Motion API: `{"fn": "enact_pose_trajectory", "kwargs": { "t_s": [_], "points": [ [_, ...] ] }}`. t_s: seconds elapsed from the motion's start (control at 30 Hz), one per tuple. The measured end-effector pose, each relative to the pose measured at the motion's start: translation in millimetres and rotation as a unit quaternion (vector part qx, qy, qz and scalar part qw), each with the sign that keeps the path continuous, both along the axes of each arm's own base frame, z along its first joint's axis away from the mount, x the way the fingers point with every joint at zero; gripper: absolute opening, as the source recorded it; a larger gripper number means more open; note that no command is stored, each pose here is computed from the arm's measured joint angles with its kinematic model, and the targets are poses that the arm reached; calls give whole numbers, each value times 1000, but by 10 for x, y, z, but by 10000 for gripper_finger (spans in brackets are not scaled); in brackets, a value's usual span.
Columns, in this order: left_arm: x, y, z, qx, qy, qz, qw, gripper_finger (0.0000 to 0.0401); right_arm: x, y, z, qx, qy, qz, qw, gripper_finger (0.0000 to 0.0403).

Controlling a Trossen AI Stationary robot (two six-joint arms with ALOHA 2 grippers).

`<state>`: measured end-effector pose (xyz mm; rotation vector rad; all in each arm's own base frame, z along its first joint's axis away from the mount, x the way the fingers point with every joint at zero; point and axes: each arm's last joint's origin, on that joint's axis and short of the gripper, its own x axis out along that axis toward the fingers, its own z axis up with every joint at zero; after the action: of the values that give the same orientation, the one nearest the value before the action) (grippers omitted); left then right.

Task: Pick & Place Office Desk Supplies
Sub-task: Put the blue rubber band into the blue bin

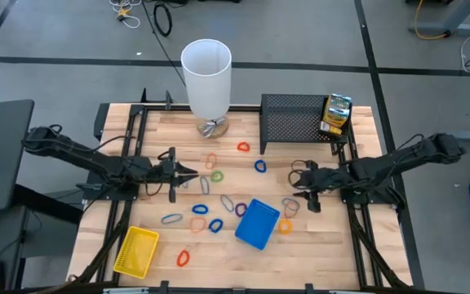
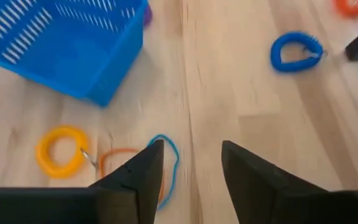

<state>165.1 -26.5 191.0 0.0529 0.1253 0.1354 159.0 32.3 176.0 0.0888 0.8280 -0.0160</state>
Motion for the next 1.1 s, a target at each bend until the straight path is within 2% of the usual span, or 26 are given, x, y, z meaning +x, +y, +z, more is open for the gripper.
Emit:
{"fn": "enact_pose_trajectory", "kwargs": {
  "t_s": [0.17,0.4,0.7,0.87,1.0,1.1],
  "points": [
    [7,27,-7,2,3,7,1000,53,198,96,22,3,84,22,996,176],
    [10,30,-20,7,9,9,1000,53,464,269,-91,4,198,43,979,175],
    [16,28,-36,14,16,8,1000,53,605,501,-270,12,248,49,967,143],
    [16,28,-36,13,16,8,1000,53,608,509,-321,-17,251,26,967,119],
    [16,28,-36,8,15,9,1000,53,609,503,-321,-24,249,22,968,86],
    [16,28,-36,4,15,10,1000,53,609,505,-321,-25,249,28,968,47]
  ]
}}
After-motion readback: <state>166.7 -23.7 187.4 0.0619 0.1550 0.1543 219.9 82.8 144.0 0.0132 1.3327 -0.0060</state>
